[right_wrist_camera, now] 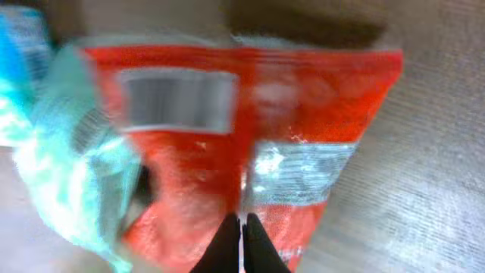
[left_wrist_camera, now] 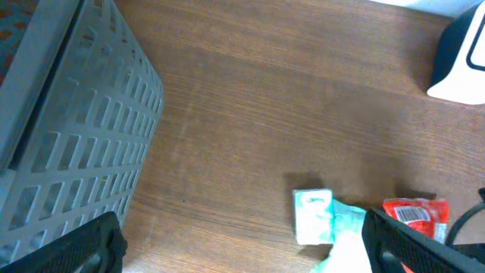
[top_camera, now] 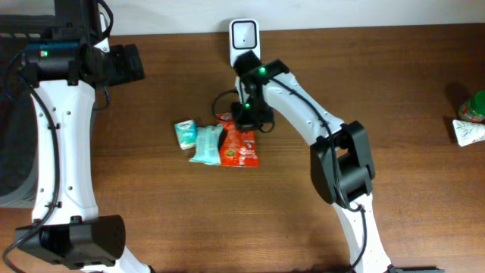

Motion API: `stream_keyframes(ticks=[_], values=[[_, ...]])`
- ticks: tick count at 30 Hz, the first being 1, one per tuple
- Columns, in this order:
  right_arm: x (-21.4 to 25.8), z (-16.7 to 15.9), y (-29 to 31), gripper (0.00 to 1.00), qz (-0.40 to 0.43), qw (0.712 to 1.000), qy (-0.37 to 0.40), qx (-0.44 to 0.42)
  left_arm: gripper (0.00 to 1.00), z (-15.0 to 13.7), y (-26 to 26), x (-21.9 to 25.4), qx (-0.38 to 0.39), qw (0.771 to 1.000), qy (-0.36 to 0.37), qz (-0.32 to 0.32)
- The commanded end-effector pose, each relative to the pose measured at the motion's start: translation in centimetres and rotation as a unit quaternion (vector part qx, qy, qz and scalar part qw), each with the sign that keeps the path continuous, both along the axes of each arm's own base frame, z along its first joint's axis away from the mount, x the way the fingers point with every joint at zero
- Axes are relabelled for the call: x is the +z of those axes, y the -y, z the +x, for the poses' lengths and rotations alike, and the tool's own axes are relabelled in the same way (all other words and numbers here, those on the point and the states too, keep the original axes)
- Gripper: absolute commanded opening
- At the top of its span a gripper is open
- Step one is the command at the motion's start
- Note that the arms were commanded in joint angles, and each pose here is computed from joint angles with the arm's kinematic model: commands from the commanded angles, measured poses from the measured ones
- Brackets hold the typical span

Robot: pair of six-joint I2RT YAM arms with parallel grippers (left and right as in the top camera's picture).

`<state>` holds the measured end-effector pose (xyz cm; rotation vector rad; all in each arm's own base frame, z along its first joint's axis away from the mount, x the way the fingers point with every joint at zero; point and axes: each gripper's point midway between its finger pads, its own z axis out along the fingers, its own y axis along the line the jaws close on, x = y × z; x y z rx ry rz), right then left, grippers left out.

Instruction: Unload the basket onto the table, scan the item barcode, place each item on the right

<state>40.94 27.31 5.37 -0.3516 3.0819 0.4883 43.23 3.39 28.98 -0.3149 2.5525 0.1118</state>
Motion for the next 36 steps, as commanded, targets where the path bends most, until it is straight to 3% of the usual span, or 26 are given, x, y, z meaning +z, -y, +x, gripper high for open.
stream_keyframes(ticks=[1,6,15,21,24,31,36], values=[[3.9,2.3,0.1,0.04,-0.006,0.998,0.054,-0.015,0.99,0.0,-0.2,0.6,0.007,1.000,0.008,0.000],[3.0,1.8,0.3,0.04,-0.012,0.999,0.042,-0.014,0.99,0.0,-0.2,0.6,0.007,1.000,0.008,0.000],[-4.3,-1.7,-2.5,0.04,-0.028,0.999,0.025,0.008,0.99,0.0,-0.2,0.6,0.007,1.000,0.008,0.000],[3.5,0.5,-1.3,0.04,-0.073,0.994,0.083,-0.002,0.99,0.0,-0.2,0.6,0.007,1.000,0.008,0.000],[5.2,0.7,-2.2,0.11,-0.048,0.995,0.088,-0.001,0.99,0.0,-0.2,0.6,0.007,1.000,0.008,0.000],[-1.5,-1.1,-3.6,0.10,-0.032,0.999,0.030,-0.011,0.99,0.0,-0.2,0.6,0.007,1.000,0.008,0.000],[-3.8,-0.9,-5.6,0.06,0.005,0.999,0.050,0.001,0.99,0.0,-0.2,0.6,0.007,1.000,0.008,0.000]])
